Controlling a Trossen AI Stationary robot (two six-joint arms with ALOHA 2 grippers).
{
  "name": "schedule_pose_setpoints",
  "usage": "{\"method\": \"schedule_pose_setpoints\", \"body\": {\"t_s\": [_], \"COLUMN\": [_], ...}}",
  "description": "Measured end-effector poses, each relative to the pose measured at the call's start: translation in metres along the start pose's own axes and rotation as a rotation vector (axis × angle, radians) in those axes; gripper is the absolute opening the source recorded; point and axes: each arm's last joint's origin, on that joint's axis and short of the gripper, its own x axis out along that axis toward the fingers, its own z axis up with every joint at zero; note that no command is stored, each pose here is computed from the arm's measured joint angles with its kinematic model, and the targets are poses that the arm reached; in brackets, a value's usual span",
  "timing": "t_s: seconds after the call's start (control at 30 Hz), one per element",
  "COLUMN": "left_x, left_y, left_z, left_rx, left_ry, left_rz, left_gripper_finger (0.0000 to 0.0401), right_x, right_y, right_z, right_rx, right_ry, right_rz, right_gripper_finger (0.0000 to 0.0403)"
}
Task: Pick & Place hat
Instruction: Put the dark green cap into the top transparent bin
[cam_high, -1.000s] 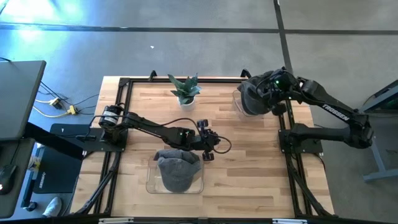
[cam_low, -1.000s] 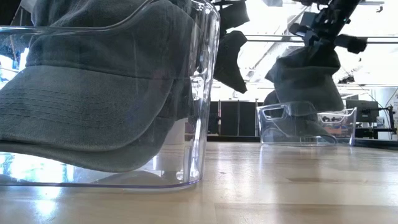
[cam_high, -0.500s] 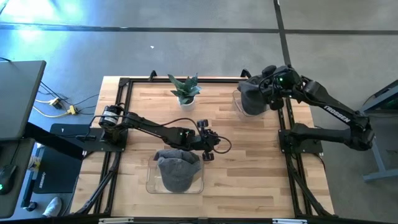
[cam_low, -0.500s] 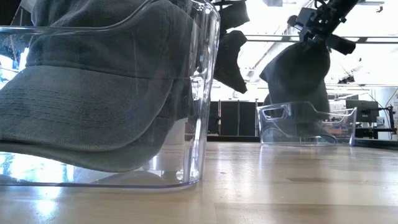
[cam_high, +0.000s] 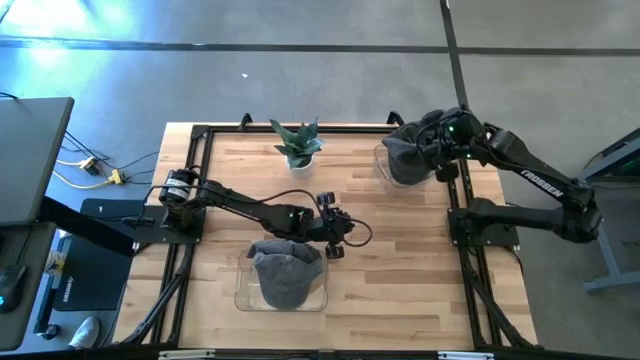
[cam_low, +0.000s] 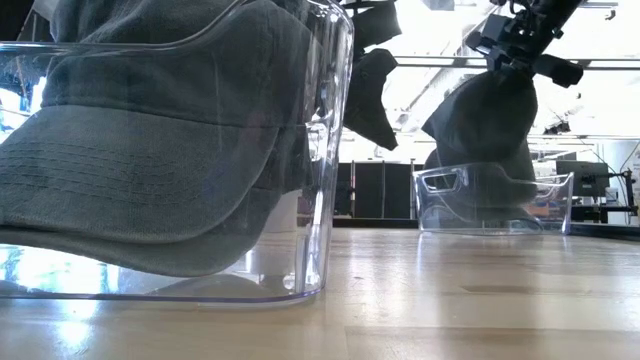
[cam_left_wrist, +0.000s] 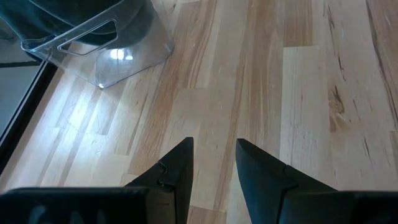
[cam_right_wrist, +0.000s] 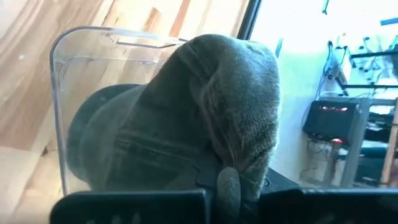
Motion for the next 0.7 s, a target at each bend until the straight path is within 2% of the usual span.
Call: {"method": "schedule_pose_setpoints", "body": {"t_s": [0.17, 0.3, 0.57, 0.7], "left_x": [0.000, 0.000, 0.000, 0.000], "left_y": [0.000, 0.000, 0.000, 0.000], "left_z": [0.000, 0.000, 0.000, 0.000], "left_rx": [0.000, 0.000, -0.001, -0.001], "left_ry": [-0.001, -0.001, -0.001, -0.001], "left_rz": [-0.001, -0.001, -0.001, -0.001], "left_gripper_finger": [0.0114, 0.0114, 0.0114, 0.0114], "right_x": [0.001, 0.007, 0.030, 0.040], "right_y": [0.000, 0.004, 0.014, 0.021], "right_z": [-0.009, -0.019, -0.035, -0.041], "right_rx": [0.089, 0.135, 0.178, 0.162], "right_ry": [0.002, 0.031, 0.097, 0.136], "right_rz": [0.033, 0.059, 0.041, 0.028], "right_gripper_finger": [0.0004, 0.0013, 0.0011, 0.0004]}}
